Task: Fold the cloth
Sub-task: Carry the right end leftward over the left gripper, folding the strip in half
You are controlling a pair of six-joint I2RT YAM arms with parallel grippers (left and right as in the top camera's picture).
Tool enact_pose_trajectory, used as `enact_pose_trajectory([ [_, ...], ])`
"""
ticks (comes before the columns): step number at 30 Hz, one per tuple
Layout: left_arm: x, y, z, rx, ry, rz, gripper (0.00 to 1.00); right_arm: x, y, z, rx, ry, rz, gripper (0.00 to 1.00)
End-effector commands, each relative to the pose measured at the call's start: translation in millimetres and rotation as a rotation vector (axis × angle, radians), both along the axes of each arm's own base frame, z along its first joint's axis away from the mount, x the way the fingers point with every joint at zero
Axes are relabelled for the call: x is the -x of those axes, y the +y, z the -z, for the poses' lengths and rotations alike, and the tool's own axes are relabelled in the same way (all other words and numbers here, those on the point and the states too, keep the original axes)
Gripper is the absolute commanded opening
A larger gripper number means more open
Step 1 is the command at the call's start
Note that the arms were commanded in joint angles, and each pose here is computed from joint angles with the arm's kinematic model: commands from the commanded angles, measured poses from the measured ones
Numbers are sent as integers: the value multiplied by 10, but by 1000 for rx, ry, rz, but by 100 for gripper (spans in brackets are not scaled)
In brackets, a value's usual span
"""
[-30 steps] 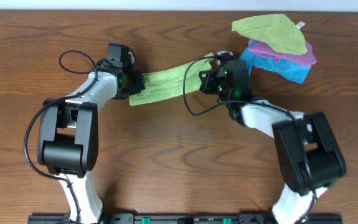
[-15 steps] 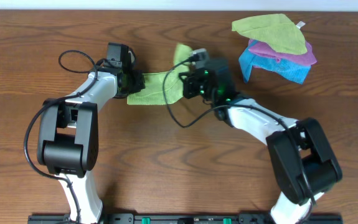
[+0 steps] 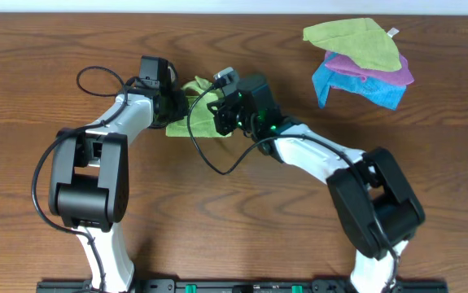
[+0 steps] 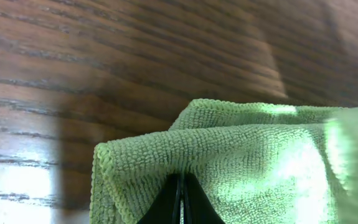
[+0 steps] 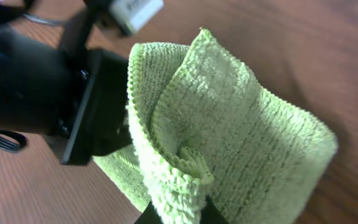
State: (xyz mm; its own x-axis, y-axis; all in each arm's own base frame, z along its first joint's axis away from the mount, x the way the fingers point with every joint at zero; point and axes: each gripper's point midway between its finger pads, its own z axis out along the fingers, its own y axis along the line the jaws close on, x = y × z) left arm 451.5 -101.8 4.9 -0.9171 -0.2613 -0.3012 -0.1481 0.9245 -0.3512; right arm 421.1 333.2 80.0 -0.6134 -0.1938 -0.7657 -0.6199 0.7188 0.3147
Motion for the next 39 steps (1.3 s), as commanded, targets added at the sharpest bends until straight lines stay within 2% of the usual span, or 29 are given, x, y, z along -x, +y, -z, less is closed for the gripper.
enact_pose_trajectory([
  [1,-89,116,-75,-23,-9,-28,6,35,163,-31,4,-21,-55,1],
  [14,-417,497,-808,-70,-163,-78,5,117,209,32,47,-27,-80,1],
  [27,-442,534,-860,-75,-170,-80,6,116,311,388,92,8,-103,1],
  [39,-449,573,-877,-77,-172,-88,6,89,590,398,91,2,-139,1],
])
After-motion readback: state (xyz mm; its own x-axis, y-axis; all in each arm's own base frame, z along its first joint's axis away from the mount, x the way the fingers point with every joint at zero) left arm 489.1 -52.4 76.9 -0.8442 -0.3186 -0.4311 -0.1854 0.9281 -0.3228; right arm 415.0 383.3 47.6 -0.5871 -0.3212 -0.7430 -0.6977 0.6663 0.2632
